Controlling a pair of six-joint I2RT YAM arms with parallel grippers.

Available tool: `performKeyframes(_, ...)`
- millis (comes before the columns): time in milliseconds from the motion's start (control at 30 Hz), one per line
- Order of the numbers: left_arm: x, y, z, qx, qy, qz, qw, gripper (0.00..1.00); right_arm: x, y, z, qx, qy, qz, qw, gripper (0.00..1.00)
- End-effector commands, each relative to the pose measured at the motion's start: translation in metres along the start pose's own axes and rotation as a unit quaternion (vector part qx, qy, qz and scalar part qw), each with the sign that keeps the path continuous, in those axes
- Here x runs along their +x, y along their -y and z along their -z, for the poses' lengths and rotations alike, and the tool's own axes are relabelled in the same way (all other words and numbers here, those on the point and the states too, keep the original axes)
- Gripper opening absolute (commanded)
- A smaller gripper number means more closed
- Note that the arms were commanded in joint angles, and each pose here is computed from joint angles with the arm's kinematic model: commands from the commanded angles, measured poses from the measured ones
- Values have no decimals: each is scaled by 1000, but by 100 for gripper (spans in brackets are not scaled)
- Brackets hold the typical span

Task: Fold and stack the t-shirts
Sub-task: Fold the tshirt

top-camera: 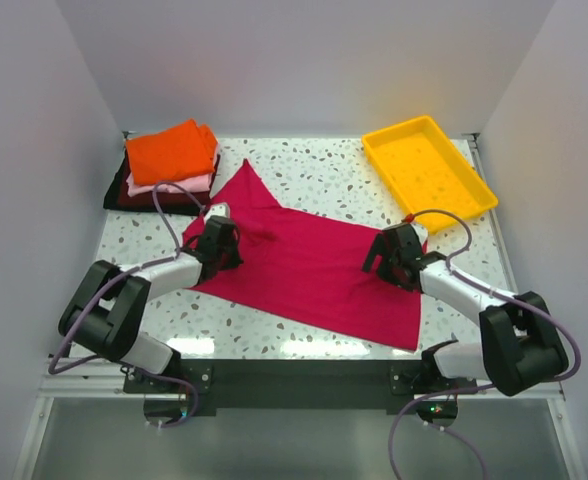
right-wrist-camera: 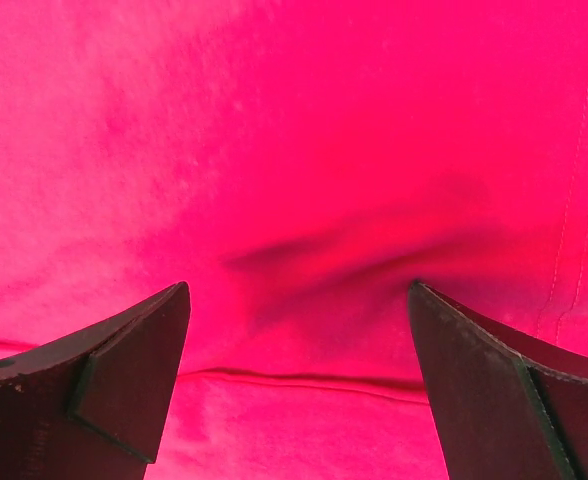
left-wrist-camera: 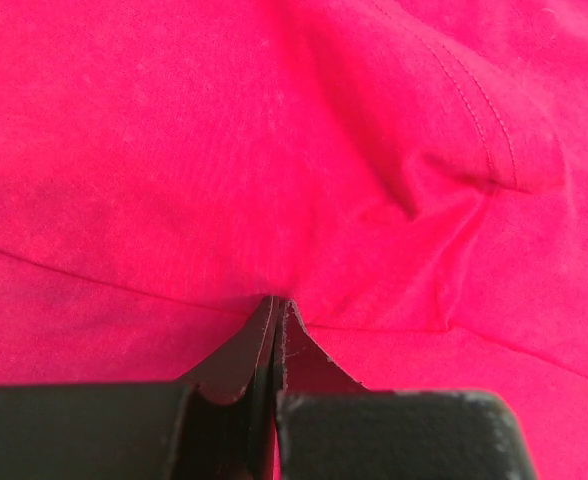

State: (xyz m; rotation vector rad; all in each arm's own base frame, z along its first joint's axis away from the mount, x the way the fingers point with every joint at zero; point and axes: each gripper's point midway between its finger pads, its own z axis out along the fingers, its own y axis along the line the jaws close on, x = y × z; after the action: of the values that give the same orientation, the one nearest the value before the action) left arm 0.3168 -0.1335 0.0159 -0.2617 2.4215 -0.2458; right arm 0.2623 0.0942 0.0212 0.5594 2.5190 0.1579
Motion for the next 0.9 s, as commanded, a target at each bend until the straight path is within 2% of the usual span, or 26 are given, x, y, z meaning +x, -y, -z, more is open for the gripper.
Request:
performKeyframes(0,38,-6,5,-8,-33,1,999,0,34,20,-14,19,-62,-10,998,94)
performKeyframes(200,70,-9,25,-15,-45,8,999,0,28,32,-6,39,-55,-10,998,94)
performKeyframes(500,94,-15,56,-14,-44,38,998,0,24,49,14,55,-36,-14,998,95)
performKeyframes(867,120,-11,73,8,-59,38,998,0,17,66,19,50,-45,-40,997,95)
